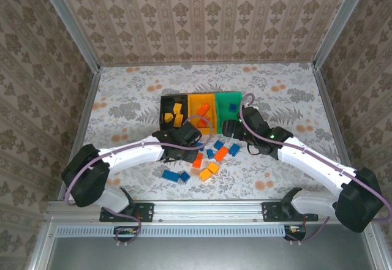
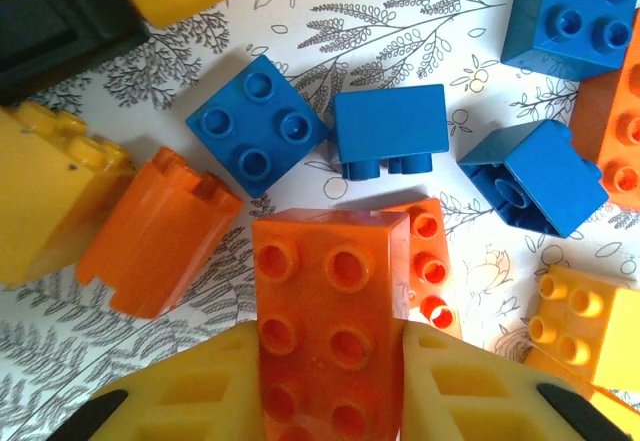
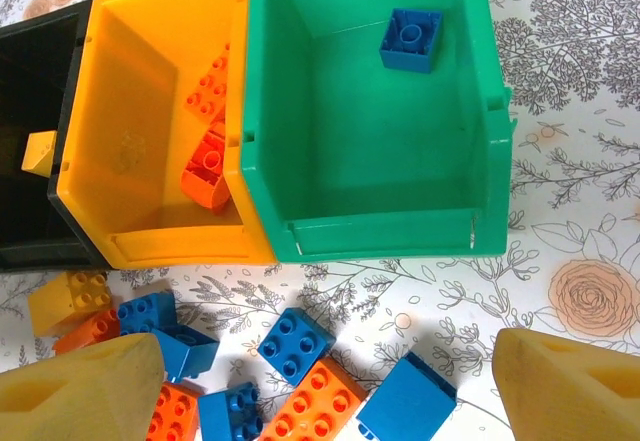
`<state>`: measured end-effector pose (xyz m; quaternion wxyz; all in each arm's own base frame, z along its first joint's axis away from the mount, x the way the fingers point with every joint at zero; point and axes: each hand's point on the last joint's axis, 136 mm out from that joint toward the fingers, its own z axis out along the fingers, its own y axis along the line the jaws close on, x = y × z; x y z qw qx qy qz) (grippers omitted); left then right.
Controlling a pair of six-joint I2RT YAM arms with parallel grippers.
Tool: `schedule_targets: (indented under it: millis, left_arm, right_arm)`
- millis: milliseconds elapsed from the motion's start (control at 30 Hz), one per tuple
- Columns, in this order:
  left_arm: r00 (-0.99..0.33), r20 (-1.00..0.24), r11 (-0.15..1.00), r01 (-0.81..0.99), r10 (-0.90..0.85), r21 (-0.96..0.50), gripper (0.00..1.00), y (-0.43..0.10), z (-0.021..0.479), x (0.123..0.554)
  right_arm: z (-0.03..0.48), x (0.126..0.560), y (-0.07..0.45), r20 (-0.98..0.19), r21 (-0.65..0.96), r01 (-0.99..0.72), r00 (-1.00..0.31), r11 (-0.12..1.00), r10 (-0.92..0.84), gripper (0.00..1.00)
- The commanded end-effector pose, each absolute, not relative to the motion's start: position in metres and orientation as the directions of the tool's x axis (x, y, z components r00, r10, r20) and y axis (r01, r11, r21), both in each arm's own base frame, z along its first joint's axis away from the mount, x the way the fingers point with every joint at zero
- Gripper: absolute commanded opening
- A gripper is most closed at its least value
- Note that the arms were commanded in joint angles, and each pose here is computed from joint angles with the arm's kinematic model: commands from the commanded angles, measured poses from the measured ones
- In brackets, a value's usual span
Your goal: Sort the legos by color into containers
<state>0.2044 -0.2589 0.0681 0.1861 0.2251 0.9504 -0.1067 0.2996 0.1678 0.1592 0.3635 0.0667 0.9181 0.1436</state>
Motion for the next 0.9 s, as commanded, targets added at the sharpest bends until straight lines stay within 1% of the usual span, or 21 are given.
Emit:
schedule_targets:
  millis: [0, 167, 333, 433, 533, 667, 767, 800, 867]
  left_arm:
    - [-0.807, -0.454, 0.876, 0.471, 0.378, -0.106, 0.32, -0.263, 0.1, 0.216]
    - [-0.763, -0.556, 0.874, 0.47, 0.33, -0.127, 0.32, -0.279, 0.144, 0.263]
    - [-0.739, -0.601, 0.877, 0.464, 0.305, -0.126, 0.32, -0.298, 0.161, 0.314]
    - [-0.735, -0.604, 0.874, 0.468, 0.307, -0.126, 0.32, -0.311, 0.158, 0.341]
    - [-0.755, -0.577, 0.882, 0.457, 0.314, -0.118, 0.32, -0.319, 0.143, 0.362]
    - [-0.778, -0.544, 0.887, 0.444, 0.315, -0.123, 0.32, -0.326, 0.122, 0.379]
    - [-0.783, -0.536, 0.885, 0.447, 0.317, -0.128, 0.39, -0.334, 0.117, 0.385]
    - [-0.782, -0.537, 0.884, 0.448, 0.315, -0.133, 0.43, -0.335, 0.118, 0.386]
    - [-0.779, -0.548, 0.883, 0.447, 0.305, -0.145, 0.56, -0.337, 0.125, 0.387]
  right_arm:
    - [0.166, 0.299, 0.162, -0.659, 0.337, 0.038, -0.704, 0.941, 0.265, 0.87]
    - [0.163, 0.296, 0.157, -0.655, 0.337, 0.05, -0.705, 0.94, 0.272, 0.87]
    - [0.155, 0.293, 0.151, -0.646, 0.323, 0.066, -0.713, 0.944, 0.271, 0.87]
    - [0.152, 0.291, 0.149, -0.642, 0.315, 0.068, -0.719, 0.947, 0.265, 0.87]
    - [0.149, 0.288, 0.146, -0.636, 0.305, 0.07, -0.727, 0.95, 0.258, 0.87]
    - [0.148, 0.284, 0.143, -0.635, 0.299, 0.069, -0.73, 0.952, 0.252, 0.88]
    - [0.147, 0.281, 0.142, -0.629, 0.296, 0.063, -0.738, 0.953, 0.244, 0.88]
    - [0.145, 0.28, 0.142, -0.626, 0.294, 0.063, -0.742, 0.954, 0.242, 0.88]
    - [0.143, 0.278, 0.142, -0.616, 0.296, 0.064, -0.749, 0.953, 0.241, 0.88]
